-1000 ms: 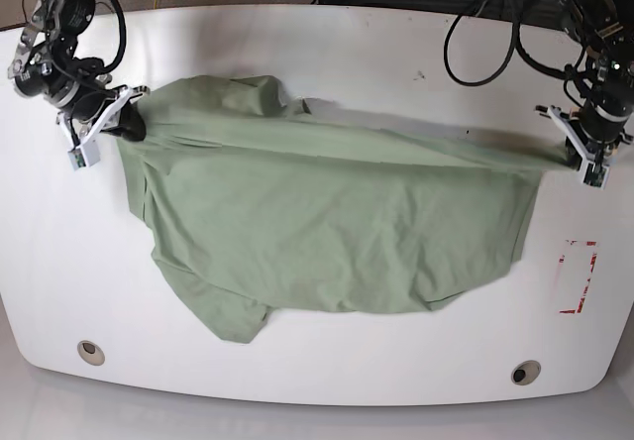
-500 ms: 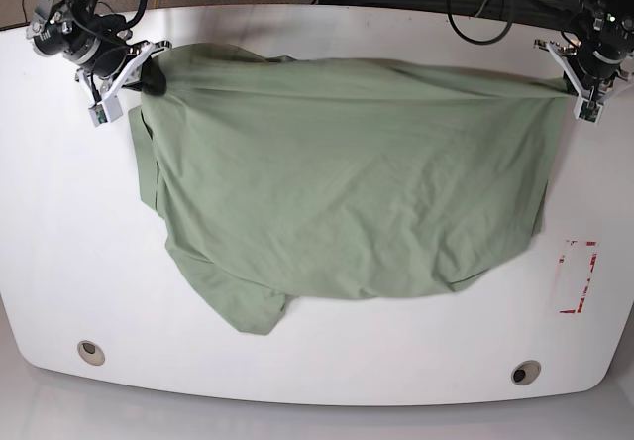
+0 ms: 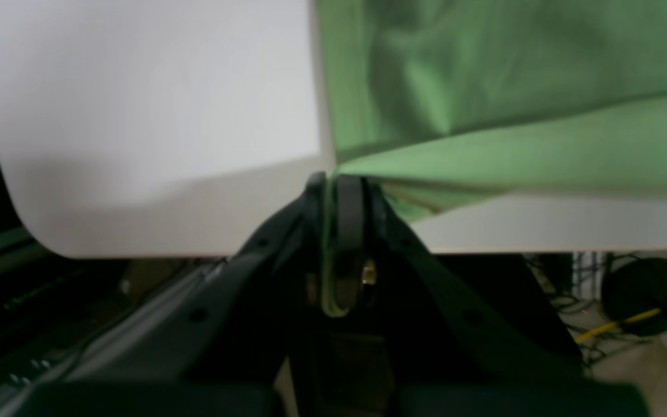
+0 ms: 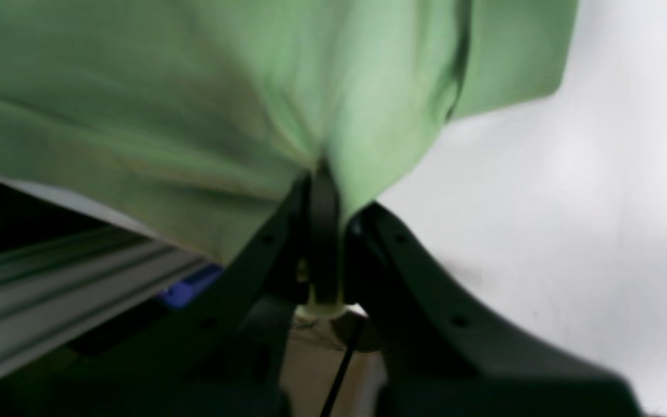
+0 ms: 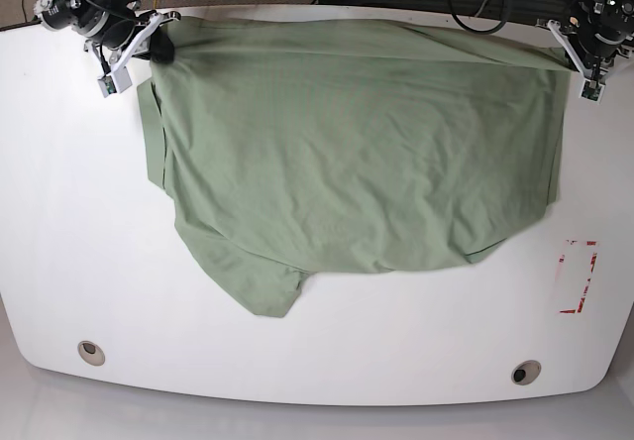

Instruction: Layout the t-shirt on the table in an organized manner, then fold the t-shirt properly

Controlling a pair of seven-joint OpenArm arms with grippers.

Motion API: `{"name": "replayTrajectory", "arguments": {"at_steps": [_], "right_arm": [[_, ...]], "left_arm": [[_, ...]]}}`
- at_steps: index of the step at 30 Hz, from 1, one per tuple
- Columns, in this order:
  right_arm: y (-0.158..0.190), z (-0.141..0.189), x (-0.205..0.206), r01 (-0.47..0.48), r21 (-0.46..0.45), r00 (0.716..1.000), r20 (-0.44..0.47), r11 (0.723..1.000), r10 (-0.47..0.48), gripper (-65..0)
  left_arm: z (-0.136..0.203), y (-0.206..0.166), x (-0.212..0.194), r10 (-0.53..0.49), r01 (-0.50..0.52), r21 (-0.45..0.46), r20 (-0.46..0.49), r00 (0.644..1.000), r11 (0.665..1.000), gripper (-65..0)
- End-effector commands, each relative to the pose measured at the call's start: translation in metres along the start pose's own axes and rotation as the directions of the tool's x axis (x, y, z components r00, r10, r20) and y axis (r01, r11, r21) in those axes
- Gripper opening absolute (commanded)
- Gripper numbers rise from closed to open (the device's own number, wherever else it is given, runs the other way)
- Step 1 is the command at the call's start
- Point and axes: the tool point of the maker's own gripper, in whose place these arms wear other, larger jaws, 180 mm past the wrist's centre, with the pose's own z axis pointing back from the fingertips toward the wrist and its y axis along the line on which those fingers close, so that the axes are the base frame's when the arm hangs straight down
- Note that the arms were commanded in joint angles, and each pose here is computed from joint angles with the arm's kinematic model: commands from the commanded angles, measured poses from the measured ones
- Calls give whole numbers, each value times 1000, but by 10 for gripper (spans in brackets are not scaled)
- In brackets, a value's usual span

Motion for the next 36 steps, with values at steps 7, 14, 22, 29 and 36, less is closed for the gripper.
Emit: {"name": "replayTrajectory", "arguments": {"at_steps": [7, 14, 22, 29, 36], "right_arm": [[2, 5, 14, -24, 2, 999, 48, 1000, 24, -650], [0, 6, 42, -64, -8, 992, 112, 998, 64, -650], [-17, 20, 110, -137, -79, 955, 255, 987, 153, -650], [-26, 41, 176, -207, -152, 893, 375, 967, 250, -650], [-38, 66, 235, -240, -216, 828, 464, 946, 316, -650]], "left_arm": [[3, 15, 31, -2, -2, 49, 84, 996, 999, -650], [6, 31, 74, 11, -29, 88, 193, 981, 996, -650], [28, 64, 165, 33, -108, 155, 425, 905, 982, -650], [63, 88, 245, 22, -166, 179, 612, 790, 970, -650], [103, 91, 318, -67, -139, 225, 718, 693, 964, -650]]}}
